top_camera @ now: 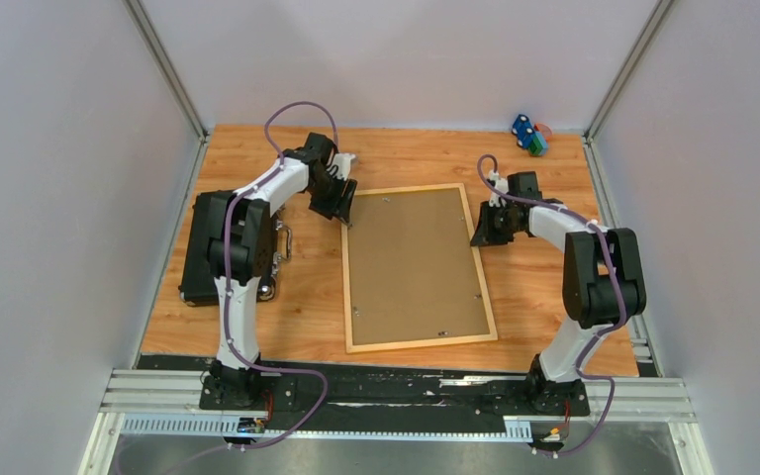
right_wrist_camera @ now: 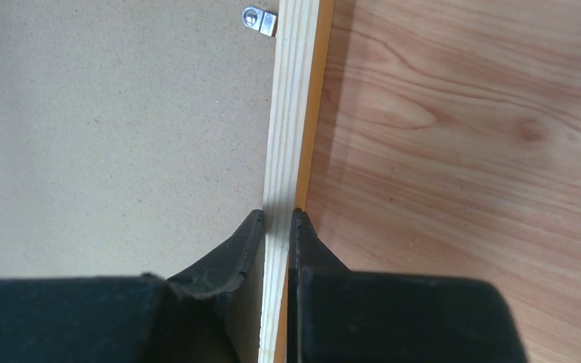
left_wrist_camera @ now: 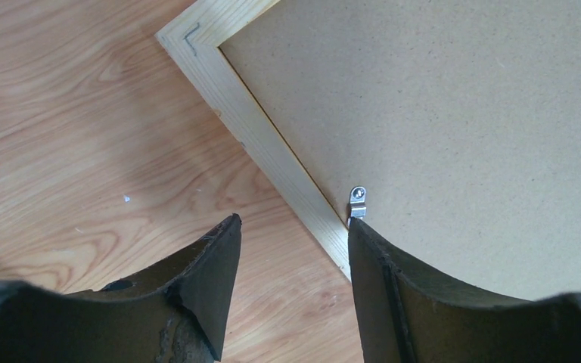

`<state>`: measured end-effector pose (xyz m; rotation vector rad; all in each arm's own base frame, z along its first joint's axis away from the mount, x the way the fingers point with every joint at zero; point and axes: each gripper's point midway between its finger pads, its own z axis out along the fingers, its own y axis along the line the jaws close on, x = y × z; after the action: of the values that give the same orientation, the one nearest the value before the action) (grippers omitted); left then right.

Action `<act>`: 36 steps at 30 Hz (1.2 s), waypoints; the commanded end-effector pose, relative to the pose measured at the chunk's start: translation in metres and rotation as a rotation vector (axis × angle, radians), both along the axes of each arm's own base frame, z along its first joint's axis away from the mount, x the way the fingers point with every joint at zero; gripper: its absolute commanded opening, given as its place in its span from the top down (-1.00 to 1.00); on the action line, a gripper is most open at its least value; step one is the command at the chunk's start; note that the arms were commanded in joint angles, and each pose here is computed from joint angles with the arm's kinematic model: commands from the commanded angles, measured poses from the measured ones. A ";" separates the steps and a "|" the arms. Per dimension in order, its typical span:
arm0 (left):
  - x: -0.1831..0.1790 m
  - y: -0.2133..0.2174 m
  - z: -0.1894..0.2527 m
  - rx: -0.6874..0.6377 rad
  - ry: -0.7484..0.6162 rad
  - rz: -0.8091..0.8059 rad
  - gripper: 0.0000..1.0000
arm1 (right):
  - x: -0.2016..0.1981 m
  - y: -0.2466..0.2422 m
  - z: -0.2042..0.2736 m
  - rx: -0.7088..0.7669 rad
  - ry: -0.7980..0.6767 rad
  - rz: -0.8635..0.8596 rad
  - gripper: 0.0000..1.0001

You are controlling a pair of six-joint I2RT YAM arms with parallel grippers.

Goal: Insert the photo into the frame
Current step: Install the photo frame at the center of the board.

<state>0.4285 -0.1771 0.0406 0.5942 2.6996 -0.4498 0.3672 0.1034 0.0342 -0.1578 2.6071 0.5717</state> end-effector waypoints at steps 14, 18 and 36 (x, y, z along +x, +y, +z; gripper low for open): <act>-0.003 -0.006 0.003 -0.043 0.026 -0.014 -0.24 | -0.009 0.005 0.003 0.050 0.030 -0.002 0.93; -0.001 -0.005 0.001 -0.037 0.023 -0.007 -0.22 | -0.009 0.004 0.003 0.052 0.029 -0.001 0.93; -0.008 -0.003 -0.020 0.016 0.038 -0.018 -0.07 | -0.007 0.001 -0.001 0.059 0.038 -0.006 0.94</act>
<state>0.4206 -0.1806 0.0302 0.6007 2.7345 -0.4898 0.3633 0.1030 0.0345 -0.1278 2.6108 0.6210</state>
